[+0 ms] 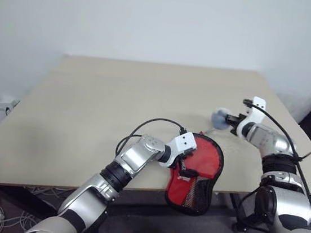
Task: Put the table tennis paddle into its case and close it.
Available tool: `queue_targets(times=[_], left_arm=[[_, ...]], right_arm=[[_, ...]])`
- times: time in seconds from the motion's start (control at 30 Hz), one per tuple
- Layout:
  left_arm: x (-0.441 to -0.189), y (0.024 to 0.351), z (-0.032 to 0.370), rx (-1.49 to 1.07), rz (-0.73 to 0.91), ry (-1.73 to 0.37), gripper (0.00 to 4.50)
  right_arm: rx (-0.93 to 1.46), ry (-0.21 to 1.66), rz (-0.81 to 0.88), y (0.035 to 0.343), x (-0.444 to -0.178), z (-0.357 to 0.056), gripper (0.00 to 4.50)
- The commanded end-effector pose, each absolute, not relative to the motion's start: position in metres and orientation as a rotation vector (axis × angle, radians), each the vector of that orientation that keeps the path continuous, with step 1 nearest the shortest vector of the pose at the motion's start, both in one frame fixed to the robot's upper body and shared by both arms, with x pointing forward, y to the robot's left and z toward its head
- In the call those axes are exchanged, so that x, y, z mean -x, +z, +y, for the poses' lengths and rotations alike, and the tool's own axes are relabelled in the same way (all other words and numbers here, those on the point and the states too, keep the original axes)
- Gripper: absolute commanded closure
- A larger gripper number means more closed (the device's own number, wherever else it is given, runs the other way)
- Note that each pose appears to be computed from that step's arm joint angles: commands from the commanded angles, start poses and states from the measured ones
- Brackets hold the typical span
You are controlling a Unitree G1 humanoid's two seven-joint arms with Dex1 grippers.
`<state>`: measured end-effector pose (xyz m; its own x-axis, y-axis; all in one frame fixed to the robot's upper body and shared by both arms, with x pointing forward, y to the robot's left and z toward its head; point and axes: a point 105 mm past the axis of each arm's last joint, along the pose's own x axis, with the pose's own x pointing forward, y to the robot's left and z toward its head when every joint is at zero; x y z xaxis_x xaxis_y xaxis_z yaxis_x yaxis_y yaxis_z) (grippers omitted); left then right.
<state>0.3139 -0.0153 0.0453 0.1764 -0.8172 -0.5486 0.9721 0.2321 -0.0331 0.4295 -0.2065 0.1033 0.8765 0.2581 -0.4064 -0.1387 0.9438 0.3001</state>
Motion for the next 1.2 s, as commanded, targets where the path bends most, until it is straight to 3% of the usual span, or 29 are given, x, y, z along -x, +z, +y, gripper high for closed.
queue_targets(times=[0.03, 0.4, 0.63, 0.8, 1.2], left_arm=[[-0.309, 0.000, 0.014, -0.413, 0.734, -1.211, 0.14], [-0.308, -0.001, 0.008, -0.397, 0.743, -1.229, 0.14], [-0.307, -0.002, 0.003, -0.391, 0.746, -1.246, 0.14], [-0.307, -0.001, 0.001, -0.388, 0.747, -1.258, 0.14], [-0.306, -0.001, -0.006, -0.385, 0.752, -1.285, 0.14]], right_arm=[[-0.224, 0.164, 0.391, 0.136, -0.421, -0.231, 4.48], [-0.135, 0.071, 0.570, 0.132, -0.343, -0.277, 4.48], [-0.008, 0.189, 0.679, 0.125, -0.291, -0.260, 4.48], [0.162, 0.266, 0.708, 0.129, -0.267, -0.248, 4.48], [0.225, 0.493, 0.786, 0.128, -0.220, -0.225, 4.48]])
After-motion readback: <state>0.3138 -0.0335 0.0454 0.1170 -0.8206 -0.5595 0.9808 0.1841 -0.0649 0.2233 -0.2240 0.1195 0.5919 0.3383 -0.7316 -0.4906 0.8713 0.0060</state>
